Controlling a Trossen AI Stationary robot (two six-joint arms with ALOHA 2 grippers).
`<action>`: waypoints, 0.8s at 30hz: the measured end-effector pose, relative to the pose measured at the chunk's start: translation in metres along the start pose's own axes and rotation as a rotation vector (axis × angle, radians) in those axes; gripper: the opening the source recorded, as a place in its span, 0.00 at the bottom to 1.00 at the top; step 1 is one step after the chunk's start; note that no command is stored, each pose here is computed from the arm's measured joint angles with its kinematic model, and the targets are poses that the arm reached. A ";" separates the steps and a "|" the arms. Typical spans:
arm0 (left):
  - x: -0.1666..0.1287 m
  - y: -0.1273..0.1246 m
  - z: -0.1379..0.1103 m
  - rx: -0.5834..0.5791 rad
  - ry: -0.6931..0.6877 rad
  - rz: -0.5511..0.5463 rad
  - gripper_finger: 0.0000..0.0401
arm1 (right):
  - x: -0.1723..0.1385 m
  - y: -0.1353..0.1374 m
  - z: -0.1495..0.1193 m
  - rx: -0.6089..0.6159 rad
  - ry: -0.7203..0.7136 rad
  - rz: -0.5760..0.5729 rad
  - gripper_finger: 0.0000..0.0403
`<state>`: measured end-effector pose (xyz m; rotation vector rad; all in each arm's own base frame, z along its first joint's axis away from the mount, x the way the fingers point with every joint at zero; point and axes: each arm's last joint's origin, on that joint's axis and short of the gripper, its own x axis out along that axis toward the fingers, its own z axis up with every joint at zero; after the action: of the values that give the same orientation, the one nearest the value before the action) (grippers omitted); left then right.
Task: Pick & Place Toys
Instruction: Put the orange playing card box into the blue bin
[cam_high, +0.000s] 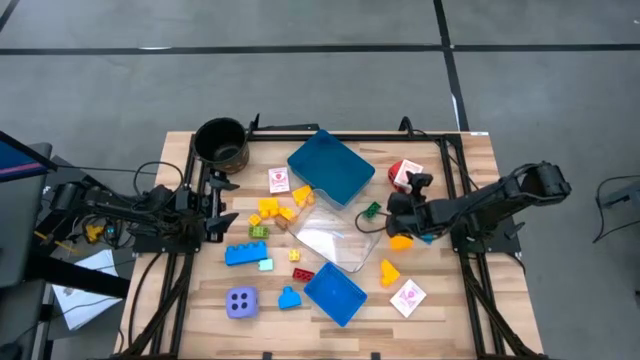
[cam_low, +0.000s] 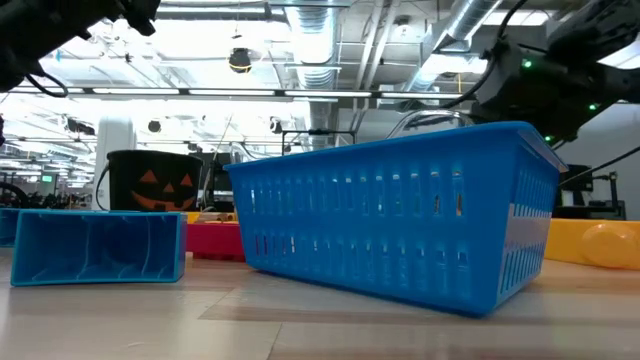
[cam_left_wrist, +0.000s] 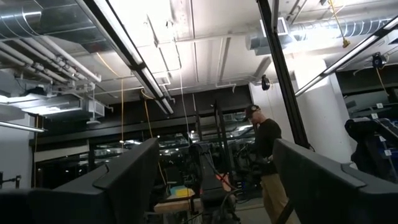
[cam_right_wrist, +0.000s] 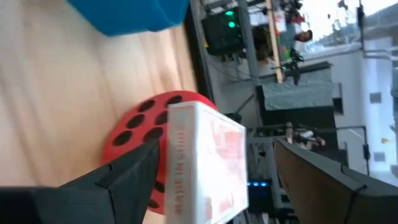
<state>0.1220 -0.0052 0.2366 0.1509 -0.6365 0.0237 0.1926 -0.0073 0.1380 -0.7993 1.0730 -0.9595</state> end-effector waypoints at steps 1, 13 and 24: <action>0.000 0.000 0.000 0.000 0.003 0.000 0.77 | 0.001 0.000 0.000 0.001 0.006 -0.002 0.76; 0.000 0.000 -0.001 0.000 0.014 -0.002 0.76 | 0.004 -0.002 -0.001 0.011 0.021 -0.003 0.76; 0.000 0.000 -0.001 0.000 0.014 -0.001 0.76 | 0.004 -0.001 -0.001 0.011 0.021 0.000 0.60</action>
<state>0.1228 -0.0052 0.2356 0.1509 -0.6226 0.0242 0.1920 -0.0114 0.1377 -0.7817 1.0850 -0.9752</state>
